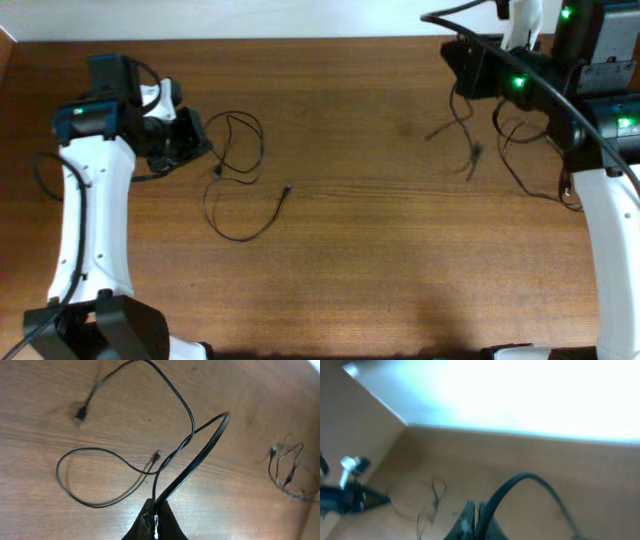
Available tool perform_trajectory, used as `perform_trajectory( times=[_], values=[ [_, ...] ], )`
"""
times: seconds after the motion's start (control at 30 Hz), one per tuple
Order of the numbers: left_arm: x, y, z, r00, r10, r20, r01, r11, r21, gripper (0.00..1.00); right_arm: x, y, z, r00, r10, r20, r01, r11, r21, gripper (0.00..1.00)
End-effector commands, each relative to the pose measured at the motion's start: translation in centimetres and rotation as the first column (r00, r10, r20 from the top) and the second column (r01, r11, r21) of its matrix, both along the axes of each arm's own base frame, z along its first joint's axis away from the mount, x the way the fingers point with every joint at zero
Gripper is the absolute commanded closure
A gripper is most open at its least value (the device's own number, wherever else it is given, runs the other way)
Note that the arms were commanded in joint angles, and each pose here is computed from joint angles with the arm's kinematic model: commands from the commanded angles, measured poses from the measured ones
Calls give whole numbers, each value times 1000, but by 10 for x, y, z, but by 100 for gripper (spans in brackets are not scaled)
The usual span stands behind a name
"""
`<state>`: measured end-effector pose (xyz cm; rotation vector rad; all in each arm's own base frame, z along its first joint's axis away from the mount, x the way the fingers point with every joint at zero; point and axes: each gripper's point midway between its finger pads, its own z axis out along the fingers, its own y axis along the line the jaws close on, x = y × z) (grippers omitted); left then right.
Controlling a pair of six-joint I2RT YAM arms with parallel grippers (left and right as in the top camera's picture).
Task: Untangle cables
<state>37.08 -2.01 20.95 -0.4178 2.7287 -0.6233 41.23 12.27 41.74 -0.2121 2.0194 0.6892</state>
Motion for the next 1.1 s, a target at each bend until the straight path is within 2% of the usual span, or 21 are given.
perform_trajectory(
  times=[0.0, 0.1, 0.2, 0.23, 0.37, 0.4, 0.53, 0.67, 0.77, 0.8, 0.87, 0.93, 0.97, 1.07],
  values=[
    [1, -21, -8, 994, -105, -7, 106, 994, 22, 100, 22, -9, 35, 983, -59, 174, 62, 998, -12, 96],
    [0, -38, -12, 988, -151, -18, 151, 988, 21, 100, 54, -39, 63, 913, -241, 329, 260, 966, -12, 96],
    [-3, -45, -15, 985, -173, -29, 174, 983, 54, 100, 85, -76, 57, 824, -435, 364, 475, 880, -22, 96],
    [-5, -47, -16, 983, -180, -38, 182, 981, 68, 100, 97, -87, 44, 802, -482, 354, 528, 849, -39, 96],
    [-8, -53, -18, 979, -199, -50, 203, 975, 89, 100, 140, -109, -27, 815, -525, 245, 564, 816, -128, 96],
    [-8, -53, -19, 978, -201, -52, 206, 973, 101, 100, 146, -121, -59, 821, -544, 174, 569, 802, -181, 96],
    [-8, -50, -20, 979, -196, -58, 202, 972, 122, 100, 127, -166, -122, 792, -609, -27, 571, 756, -320, 96],
    [-8, -50, -20, 979, -196, -58, 202, 972, 123, 100, 70, -198, -180, 696, -658, -287, 496, 730, -470, 95],
    [-8, -50, -20, 979, -195, -58, 201, 972, 125, 100, 27, -197, -213, 612, -655, -442, 398, 739, -544, 84],
    [-8, -50, -20, 979, -195, -58, 201, 972, 125, 100, 16, -196, -220, 589, -653, -476, 371, 742, -559, 73],
    [-8, -50, -20, 979, -195, -58, 201, 972, 125, 100, 7, -196, -223, 568, -654, -500, 352, 742, -571, 24],
    [-8, -50, -20, 979, -195, -58, 201, 972, 126, 100, 3, -196, -225, 558, -653, -512, 341, 743, -576, 5],
    [-8, -50, -20, 979, -195, -58, 201, 972, 126, 100, -2, -195, -227, 547, -651, -526, 328, 745, -581, 1],
    [-6, -47, -21, 980, -190, -52, 195, 971, 141, 100, -15, -198, -230, 512, -666, -542, 301, 730, -613, 1]
  ],
)
